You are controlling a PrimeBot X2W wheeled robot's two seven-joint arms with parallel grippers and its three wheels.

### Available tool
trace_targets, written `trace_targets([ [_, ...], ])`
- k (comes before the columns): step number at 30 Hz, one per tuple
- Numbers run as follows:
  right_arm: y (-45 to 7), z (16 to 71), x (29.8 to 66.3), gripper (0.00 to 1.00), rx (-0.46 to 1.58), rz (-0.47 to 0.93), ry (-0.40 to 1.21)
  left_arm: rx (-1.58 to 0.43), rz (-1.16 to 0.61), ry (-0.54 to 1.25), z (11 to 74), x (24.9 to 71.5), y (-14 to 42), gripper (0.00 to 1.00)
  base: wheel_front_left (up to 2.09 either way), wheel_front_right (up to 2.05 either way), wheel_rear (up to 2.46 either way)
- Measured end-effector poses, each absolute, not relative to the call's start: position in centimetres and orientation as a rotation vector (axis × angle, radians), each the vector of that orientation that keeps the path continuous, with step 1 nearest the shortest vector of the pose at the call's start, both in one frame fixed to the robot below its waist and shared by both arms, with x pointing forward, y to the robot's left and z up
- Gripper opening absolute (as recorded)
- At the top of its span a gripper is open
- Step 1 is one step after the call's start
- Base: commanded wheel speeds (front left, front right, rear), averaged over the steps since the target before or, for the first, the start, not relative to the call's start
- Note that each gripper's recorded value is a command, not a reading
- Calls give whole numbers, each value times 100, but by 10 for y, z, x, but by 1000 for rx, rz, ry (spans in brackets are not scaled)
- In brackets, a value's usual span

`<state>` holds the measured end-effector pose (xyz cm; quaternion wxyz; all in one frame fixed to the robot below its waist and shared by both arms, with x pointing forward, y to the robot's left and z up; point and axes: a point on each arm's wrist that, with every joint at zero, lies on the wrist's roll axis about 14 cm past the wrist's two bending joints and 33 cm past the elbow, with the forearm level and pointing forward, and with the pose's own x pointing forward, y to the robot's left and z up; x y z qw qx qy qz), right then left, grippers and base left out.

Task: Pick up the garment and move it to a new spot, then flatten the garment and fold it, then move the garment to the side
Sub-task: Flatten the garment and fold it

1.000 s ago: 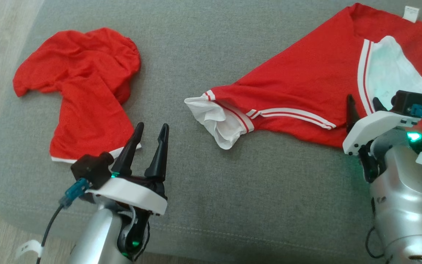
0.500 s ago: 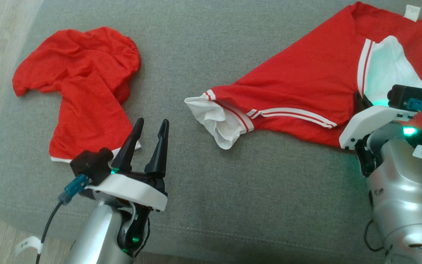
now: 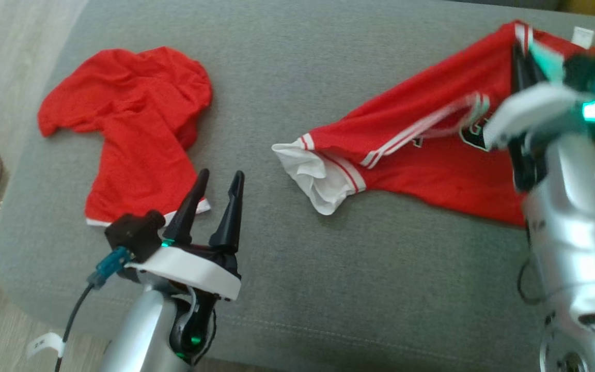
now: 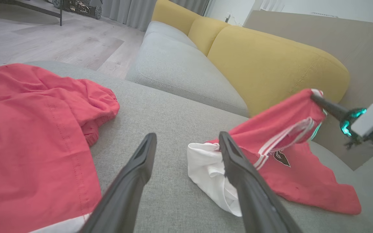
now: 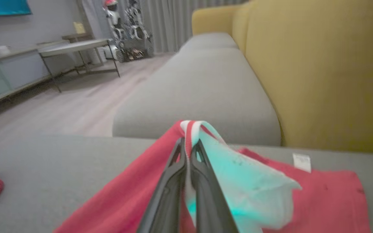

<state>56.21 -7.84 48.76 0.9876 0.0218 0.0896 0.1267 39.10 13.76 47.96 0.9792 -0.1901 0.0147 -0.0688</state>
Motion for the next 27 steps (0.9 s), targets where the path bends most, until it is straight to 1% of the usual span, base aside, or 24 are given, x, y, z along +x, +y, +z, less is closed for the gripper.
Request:
trace_targets([
  [5, -28, 548, 587, 0, -37, 374, 63, -396, -106, 27, 480, 384, 147, 100, 0, 0, 0],
  [10, 19, 581, 608, 0, -132, 462, 26, -419, -67, 36, 477, 378, 157, 100, 0, 0, 0],
  [14, 49, 577, 625, 0, -212, 516, 55, -447, -30, 33, 477, 378, 168, 100, 0, 0, 0],
  [19, 74, 550, 647, 0, -305, 564, 108, -454, 28, 59, 468, 373, 183, 100, 0, 0, 0],
  [20, 79, 544, 651, 13, -315, 574, 118, -454, 42, 67, 466, 372, 186, 100, 0, 0, 0],
  [21, 84, 538, 654, 95, -322, 584, 128, -453, 56, 71, 464, 371, 190, 100, 0, 0, 0],
  [22, 89, 532, 656, 100, -322, 593, 142, -452, 70, 74, 463, 370, 194, 100, 0, 0, 0],
  [27, 116, 497, 656, 100, -351, 655, 208, -438, 128, 94, 456, 364, 210, 100, 0, 0, 0],
])
